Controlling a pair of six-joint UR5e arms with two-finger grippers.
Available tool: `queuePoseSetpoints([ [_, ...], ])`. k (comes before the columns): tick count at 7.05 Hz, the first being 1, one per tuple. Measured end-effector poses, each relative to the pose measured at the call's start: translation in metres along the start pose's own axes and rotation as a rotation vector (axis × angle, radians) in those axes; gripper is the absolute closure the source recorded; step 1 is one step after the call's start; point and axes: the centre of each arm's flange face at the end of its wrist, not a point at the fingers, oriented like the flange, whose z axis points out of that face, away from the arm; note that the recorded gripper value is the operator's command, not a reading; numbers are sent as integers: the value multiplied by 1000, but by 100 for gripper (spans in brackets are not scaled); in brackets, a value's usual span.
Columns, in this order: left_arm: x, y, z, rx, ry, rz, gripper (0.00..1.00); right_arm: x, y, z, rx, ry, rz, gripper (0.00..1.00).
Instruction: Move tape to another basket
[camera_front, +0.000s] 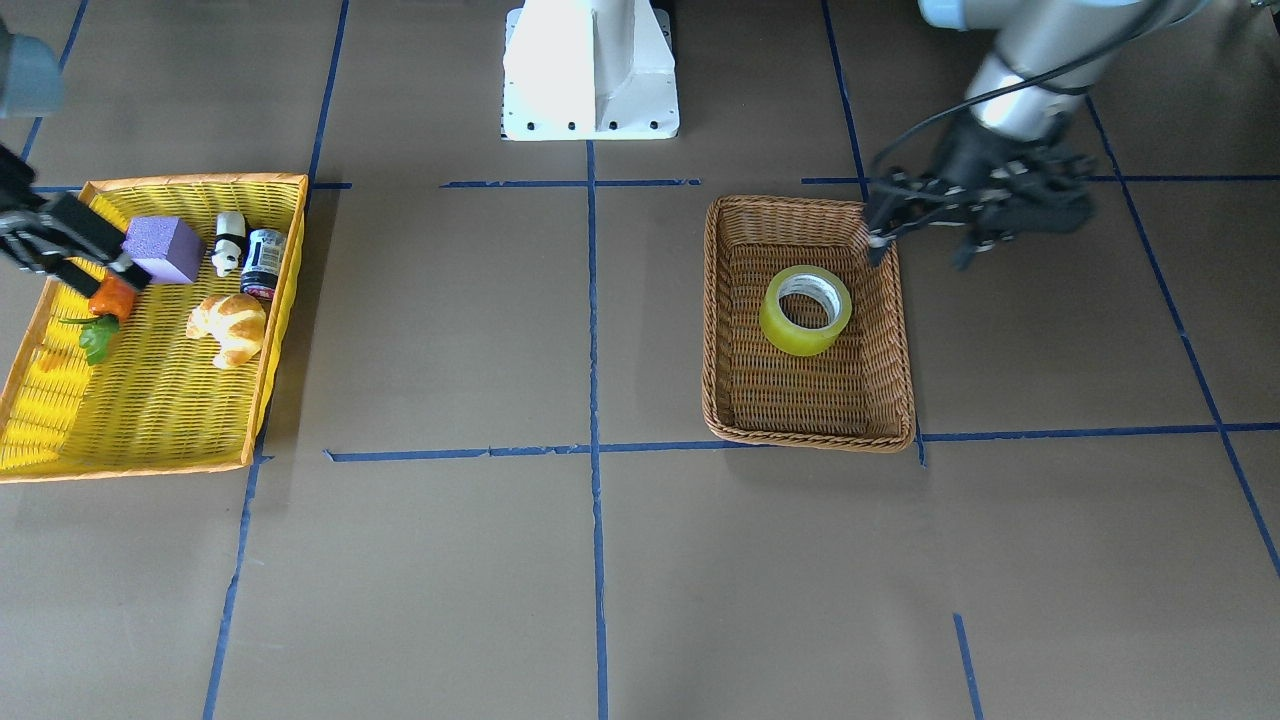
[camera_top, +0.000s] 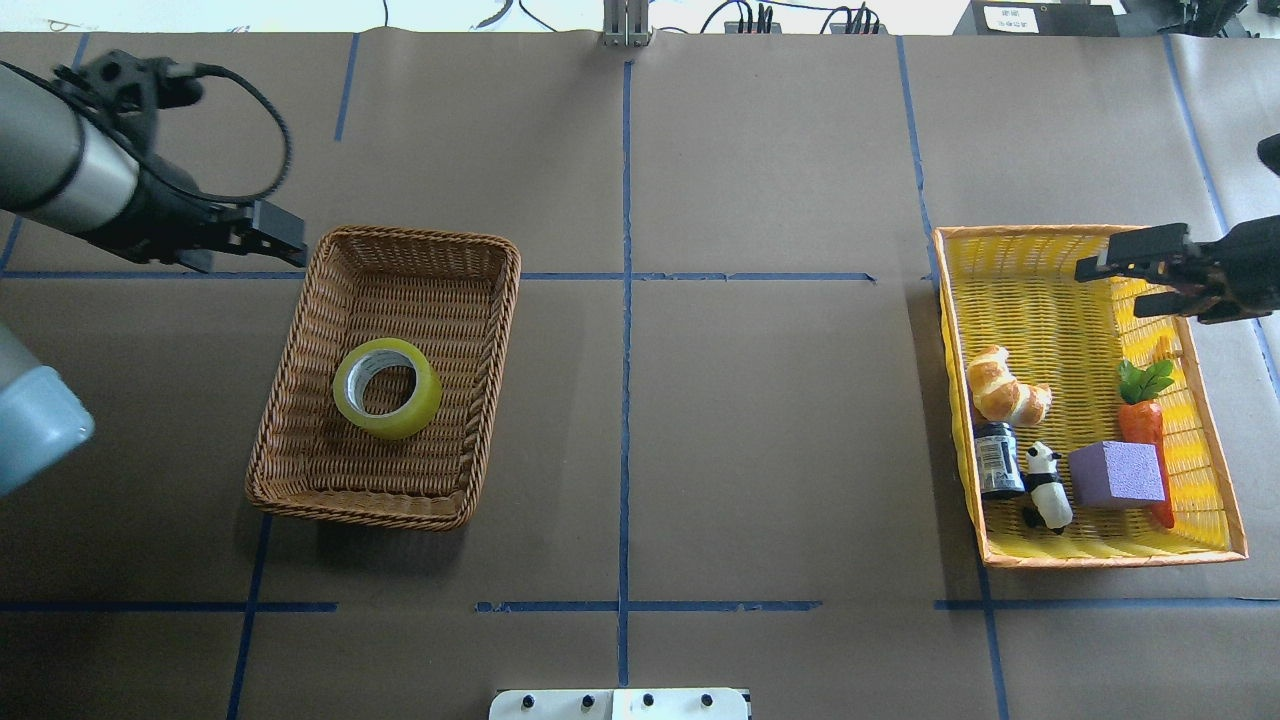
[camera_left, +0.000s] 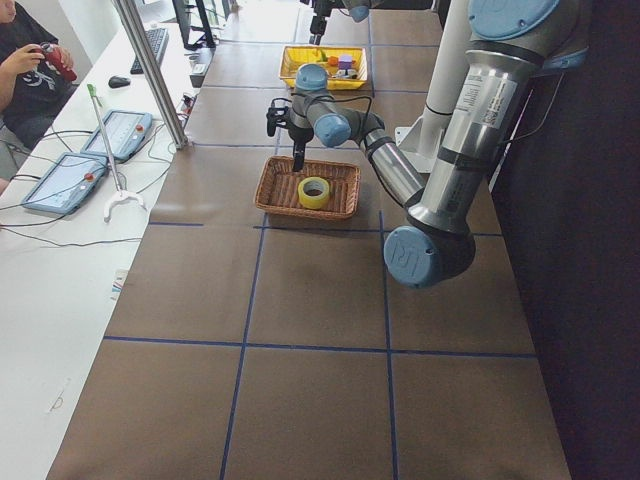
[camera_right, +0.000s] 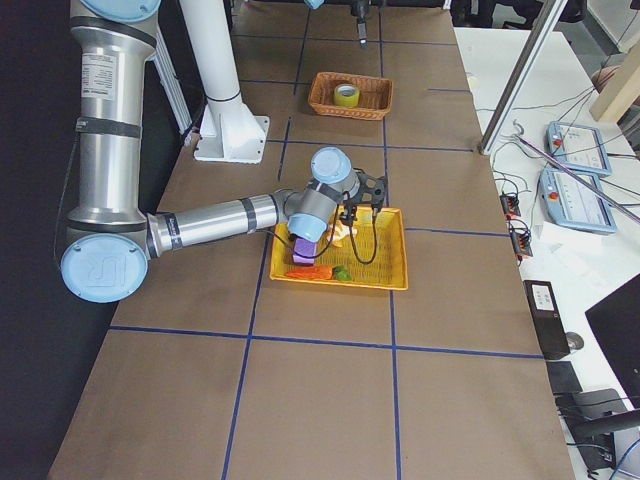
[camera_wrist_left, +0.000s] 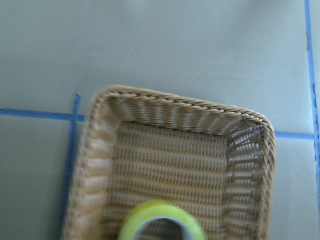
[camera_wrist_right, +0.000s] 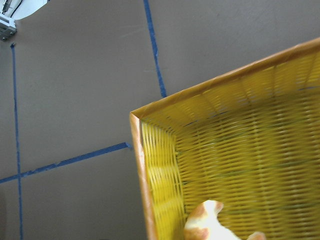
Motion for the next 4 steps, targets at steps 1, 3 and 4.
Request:
queuePoseSetpoints([
  [1,-68,-8,-26,-5,-29,81,0,26,-25,-30,6,58,-62,0],
  [3,-200,-15,-53,-13,-112,230,0,95,-56,-84,-20,194,-187,0],
  [4,-263,-17,-56,-38,-124,271,0,133,-63,-111,-63,254,-243,0],
])
